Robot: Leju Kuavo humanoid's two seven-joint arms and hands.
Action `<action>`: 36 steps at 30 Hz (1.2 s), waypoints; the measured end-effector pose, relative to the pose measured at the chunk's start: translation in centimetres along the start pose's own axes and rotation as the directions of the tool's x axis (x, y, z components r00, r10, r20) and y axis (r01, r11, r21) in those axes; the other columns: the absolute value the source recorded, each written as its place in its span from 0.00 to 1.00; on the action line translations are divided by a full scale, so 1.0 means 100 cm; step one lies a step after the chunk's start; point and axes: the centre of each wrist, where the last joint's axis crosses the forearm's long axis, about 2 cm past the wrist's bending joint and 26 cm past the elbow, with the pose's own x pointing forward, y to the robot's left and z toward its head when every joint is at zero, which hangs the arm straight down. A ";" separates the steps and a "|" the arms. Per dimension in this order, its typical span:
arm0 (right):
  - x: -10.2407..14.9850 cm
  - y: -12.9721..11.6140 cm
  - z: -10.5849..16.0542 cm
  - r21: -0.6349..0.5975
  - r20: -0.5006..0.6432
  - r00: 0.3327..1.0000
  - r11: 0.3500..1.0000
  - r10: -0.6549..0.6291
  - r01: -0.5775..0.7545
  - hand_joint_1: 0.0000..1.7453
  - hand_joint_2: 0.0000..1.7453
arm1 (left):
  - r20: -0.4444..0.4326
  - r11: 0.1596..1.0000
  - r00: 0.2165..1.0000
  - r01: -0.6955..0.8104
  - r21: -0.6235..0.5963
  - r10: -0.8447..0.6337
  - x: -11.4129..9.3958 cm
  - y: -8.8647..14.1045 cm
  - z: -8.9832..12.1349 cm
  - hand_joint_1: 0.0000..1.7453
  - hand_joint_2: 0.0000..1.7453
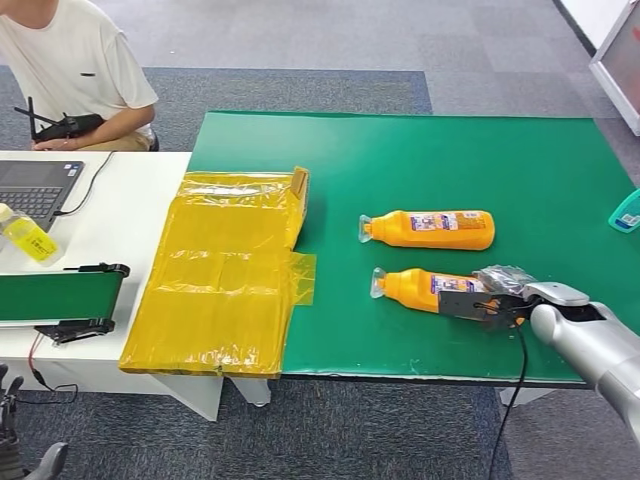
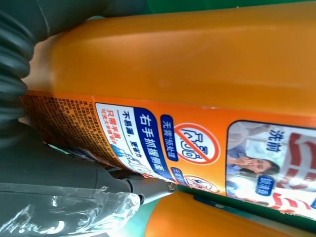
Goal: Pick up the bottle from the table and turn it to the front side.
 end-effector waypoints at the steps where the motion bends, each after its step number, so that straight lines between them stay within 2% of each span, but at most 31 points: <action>1: 0.000 0.000 0.000 0.000 0.000 1.000 1.000 0.000 0.000 1.00 1.00 | 0.000 1.000 1.000 0.000 0.000 0.000 0.000 0.000 0.000 0.00 1.00; 8: 0.000 0.001 0.000 -0.007 0.003 1.000 1.000 -0.002 0.002 1.00 1.00 | -0.001 1.000 1.000 0.001 0.002 -0.001 0.000 0.000 0.000 0.00 1.00; 11: 0.001 0.008 0.000 -0.053 0.028 1.000 0.999 0.001 0.000 1.00 1.00 | -0.004 1.000 1.000 0.007 0.008 -0.006 0.000 0.000 0.001 0.00 1.00; 14: 0.010 0.024 0.000 -0.129 0.093 0.996 0.992 0.009 0.003 1.00 1.00 | -0.010 1.000 1.000 0.009 0.013 -0.009 0.001 0.000 0.003 0.00 1.00; 16: 0.023 0.037 -0.001 -0.188 0.178 0.984 0.982 0.004 0.030 1.00 1.00 | -0.015 1.000 1.000 0.010 0.005 -0.009 0.001 0.000 0.004 0.00 1.00; 19: 0.060 0.070 -0.001 -0.282 0.384 0.923 0.950 -0.016 0.134 1.00 1.00 | -0.030 0.999 0.999 0.042 0.003 -0.042 0.000 -0.004 0.002 0.00 1.00; 21: 0.100 0.094 0.002 -0.321 0.533 0.845 0.913 -0.045 0.251 1.00 1.00 | -0.021 0.998 0.998 0.059 0.014 -0.058 -0.001 -0.008 -0.003 0.00 1.00; 23: 0.142 0.105 0.008 -0.327 0.653 0.754 0.871 -0.073 0.368 1.00 1.00 | -0.001 0.999 0.999 0.042 0.001 -0.042 -0.002 -0.015 -0.011 0.00 1.00; 26: 0.190 0.102 0.018 -0.308 0.774 0.627 0.810 -0.092 0.498 1.00 1.00 | 0.030 0.998 1.000 0.002 -0.062 0.000 -0.004 -0.032 -0.030 0.00 1.00; 31: 0.242 0.087 0.026 -0.239 0.890 0.446 0.737 -0.094 0.632 1.00 1.00 | 0.095 0.985 0.990 -0.094 -0.141 0.108 -0.009 -0.070 -0.072 0.00 1.00; 33: 0.257 0.083 0.029 -0.261 0.907 0.416 0.693 -0.061 0.672 1.00 1.00 | 0.105 0.982 0.989 -0.087 -0.167 0.105 -0.009 -0.086 -0.087 0.00 1.00; 36: 0.274 0.078 0.037 -0.332 0.904 0.427 0.623 -0.003 0.708 1.00 1.00 | 0.121 0.978 0.989 -0.053 -0.199 0.078 -0.006 -0.109 -0.100 0.00 1.00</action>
